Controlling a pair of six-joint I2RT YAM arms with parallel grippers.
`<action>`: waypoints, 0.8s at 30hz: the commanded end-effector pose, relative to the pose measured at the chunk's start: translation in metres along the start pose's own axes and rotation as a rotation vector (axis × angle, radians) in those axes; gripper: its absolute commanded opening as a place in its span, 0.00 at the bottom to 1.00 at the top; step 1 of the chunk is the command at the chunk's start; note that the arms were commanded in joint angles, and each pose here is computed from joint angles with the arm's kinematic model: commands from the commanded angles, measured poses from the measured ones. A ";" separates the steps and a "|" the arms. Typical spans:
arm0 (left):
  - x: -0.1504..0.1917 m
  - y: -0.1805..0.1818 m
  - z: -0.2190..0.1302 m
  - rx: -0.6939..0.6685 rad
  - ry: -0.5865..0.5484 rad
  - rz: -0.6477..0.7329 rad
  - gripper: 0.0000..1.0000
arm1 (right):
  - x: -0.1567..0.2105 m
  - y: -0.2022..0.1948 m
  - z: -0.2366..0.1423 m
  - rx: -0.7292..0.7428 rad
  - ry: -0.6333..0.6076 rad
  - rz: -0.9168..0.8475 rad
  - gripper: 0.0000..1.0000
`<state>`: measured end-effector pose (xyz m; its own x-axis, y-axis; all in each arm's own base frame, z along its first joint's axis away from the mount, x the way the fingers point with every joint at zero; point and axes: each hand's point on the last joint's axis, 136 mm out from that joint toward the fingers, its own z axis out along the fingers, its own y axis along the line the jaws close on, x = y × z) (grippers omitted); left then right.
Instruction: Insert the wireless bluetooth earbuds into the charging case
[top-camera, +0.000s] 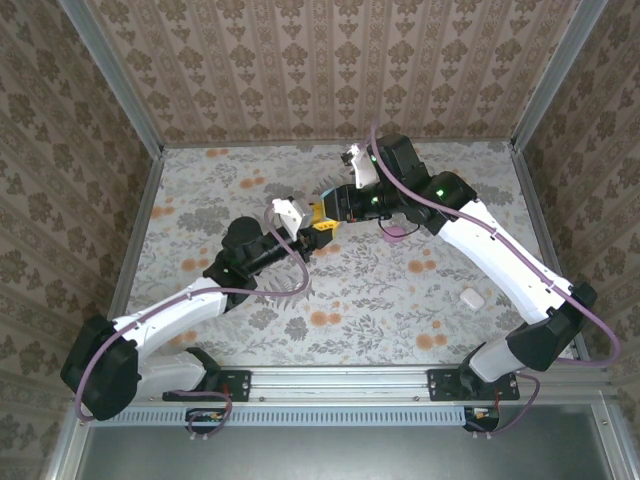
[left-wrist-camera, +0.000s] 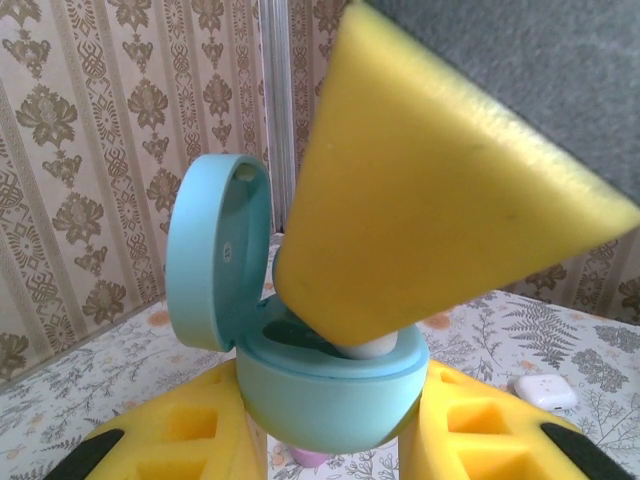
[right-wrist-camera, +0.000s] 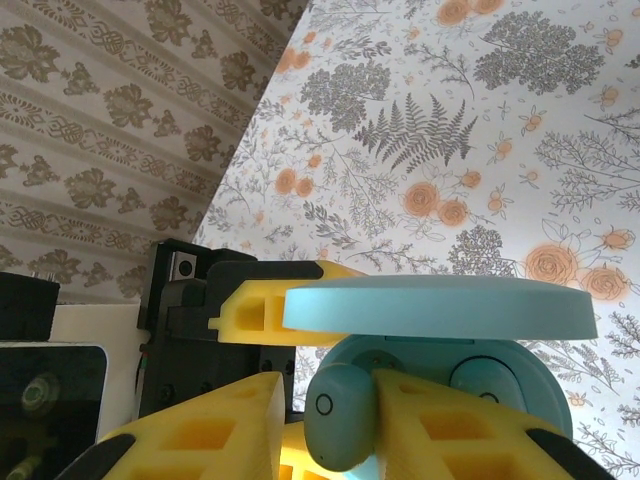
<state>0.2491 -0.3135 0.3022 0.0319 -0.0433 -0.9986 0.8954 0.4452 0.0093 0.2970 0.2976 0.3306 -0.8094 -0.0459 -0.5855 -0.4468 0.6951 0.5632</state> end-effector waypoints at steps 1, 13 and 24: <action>-0.038 -0.006 0.001 0.025 -0.108 0.019 0.30 | 0.001 0.004 -0.008 0.011 0.007 -0.008 0.32; -0.039 -0.005 0.001 0.023 -0.110 0.015 0.30 | -0.002 0.006 -0.015 0.021 -0.008 -0.010 0.32; -0.040 -0.005 0.002 0.023 -0.113 0.011 0.30 | -0.006 0.009 -0.025 0.022 -0.047 -0.016 0.31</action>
<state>0.2489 -0.3136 0.3047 0.0332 -0.0538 -0.9980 0.8959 0.4442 0.0059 0.2952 0.2928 0.3331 -0.8091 -0.0438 -0.5860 -0.4347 0.7157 0.5467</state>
